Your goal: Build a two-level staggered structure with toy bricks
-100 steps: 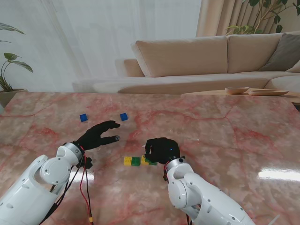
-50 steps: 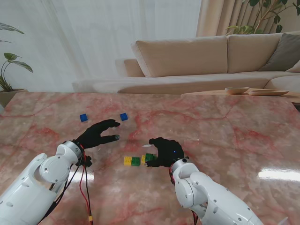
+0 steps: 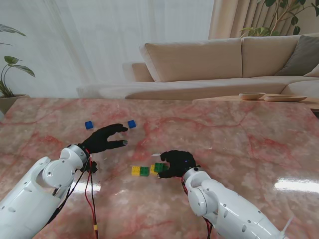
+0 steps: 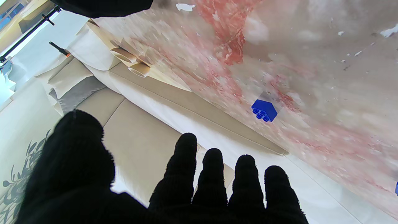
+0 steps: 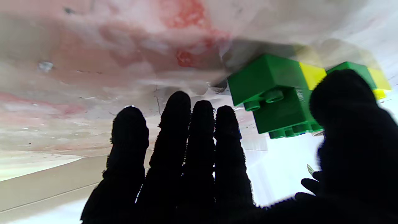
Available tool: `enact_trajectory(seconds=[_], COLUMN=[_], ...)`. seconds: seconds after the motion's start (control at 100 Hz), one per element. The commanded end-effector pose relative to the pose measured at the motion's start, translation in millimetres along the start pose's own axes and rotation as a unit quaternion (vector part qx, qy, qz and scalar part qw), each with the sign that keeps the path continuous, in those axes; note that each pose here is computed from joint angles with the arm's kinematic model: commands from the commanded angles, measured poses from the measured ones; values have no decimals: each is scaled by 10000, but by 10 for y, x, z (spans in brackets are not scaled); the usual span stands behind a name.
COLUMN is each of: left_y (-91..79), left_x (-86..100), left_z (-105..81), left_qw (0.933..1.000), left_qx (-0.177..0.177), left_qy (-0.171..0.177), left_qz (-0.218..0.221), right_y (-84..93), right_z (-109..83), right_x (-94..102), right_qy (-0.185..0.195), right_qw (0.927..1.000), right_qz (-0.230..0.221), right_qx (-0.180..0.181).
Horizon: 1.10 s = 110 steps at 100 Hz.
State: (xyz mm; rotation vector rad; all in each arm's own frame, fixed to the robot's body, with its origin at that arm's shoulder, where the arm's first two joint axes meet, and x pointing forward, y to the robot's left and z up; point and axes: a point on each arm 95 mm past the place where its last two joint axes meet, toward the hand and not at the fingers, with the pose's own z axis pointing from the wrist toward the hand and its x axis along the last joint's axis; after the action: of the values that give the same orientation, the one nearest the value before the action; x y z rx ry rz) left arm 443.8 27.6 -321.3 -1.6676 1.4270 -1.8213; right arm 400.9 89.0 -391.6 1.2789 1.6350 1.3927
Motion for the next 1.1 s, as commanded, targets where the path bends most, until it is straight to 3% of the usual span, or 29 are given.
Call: enact_trajectory(seconds=[0.0,0.29,0.82,1.09], left_y=[1,-64,-296,-307], left_x=[-19,-92,-225,-276], left_z=[31,206,686,892], left_qw=[10000,9997,9981,9965], left_qx=[-20,-164,-310,-529], left_qy=[-50,-175,-509,-631], left_qz=[-14,38,147,115], right_y=[-81,-88,-80,-96], right_z=[-11,4,43,58], right_x=[33,47,87,114], right_qy=[20,142,384,448], right_qw=[10000,9999,9991,9987], right_qz=[30,-1,56,102], right_qx=[81,-86,-162,-212])
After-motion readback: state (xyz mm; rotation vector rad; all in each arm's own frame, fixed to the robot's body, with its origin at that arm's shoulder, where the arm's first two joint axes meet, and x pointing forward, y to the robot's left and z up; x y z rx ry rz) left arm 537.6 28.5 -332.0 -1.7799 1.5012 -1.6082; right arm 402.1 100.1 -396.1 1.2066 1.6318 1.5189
